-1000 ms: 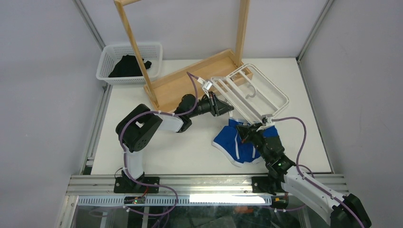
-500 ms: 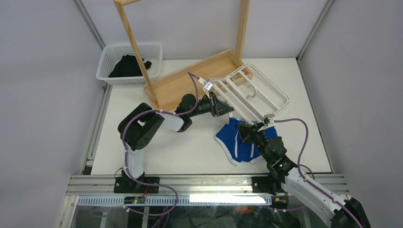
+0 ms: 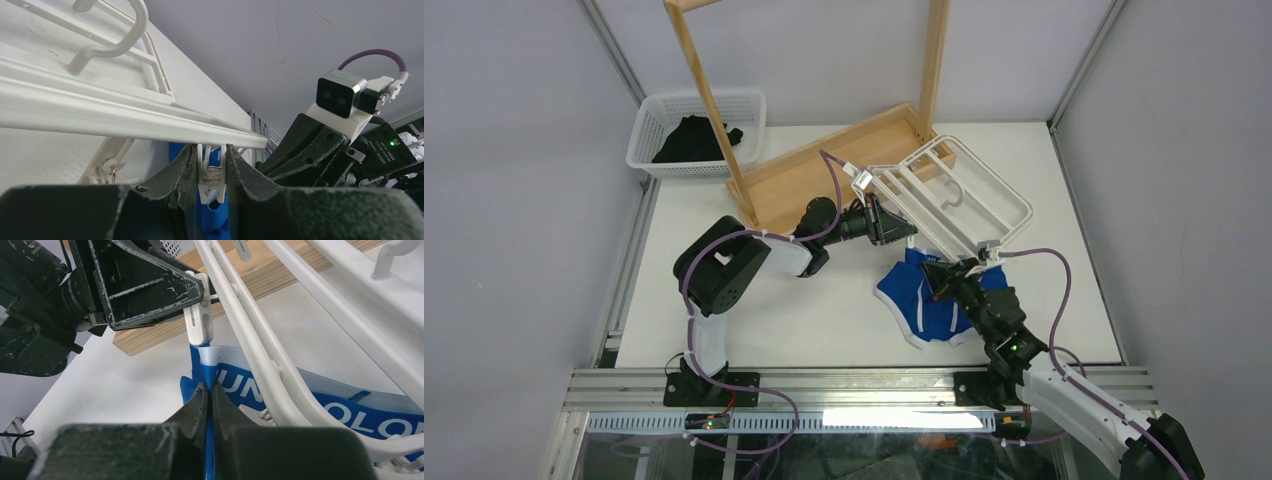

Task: Clip the underwear to the hanger
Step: Clamp the underwear onto the hanger.

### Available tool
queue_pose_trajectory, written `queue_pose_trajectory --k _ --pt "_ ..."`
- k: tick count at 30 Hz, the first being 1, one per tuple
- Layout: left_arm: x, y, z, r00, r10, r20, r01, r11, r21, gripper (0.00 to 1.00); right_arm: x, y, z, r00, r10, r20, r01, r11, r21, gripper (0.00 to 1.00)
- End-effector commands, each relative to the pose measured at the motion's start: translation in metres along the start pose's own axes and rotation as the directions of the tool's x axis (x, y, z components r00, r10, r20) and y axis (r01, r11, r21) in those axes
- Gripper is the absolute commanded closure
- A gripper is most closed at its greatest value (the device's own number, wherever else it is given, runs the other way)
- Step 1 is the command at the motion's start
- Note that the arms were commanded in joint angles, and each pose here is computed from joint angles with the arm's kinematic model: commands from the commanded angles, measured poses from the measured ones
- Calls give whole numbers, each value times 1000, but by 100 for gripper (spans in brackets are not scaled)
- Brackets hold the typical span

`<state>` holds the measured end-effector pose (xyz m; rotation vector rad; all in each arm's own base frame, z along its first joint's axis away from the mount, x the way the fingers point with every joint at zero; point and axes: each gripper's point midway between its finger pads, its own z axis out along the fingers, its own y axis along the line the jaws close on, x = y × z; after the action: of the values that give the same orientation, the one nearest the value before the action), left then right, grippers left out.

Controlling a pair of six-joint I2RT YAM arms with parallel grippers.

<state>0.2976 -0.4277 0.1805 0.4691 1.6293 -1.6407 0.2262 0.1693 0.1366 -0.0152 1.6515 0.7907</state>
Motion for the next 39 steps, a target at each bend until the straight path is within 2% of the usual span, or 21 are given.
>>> queue_pose_trajectory --k 1,39 --pt "-16 -30 0 998 35 44 -40 991 125 100 19 -15 -6 1000 -8 -4 8 1000 21 100" --pt "-7 -36 -6 1000 18 21 -22 987 161 100 24 -16 -4 999 -9 -37 10 1000 30 100"
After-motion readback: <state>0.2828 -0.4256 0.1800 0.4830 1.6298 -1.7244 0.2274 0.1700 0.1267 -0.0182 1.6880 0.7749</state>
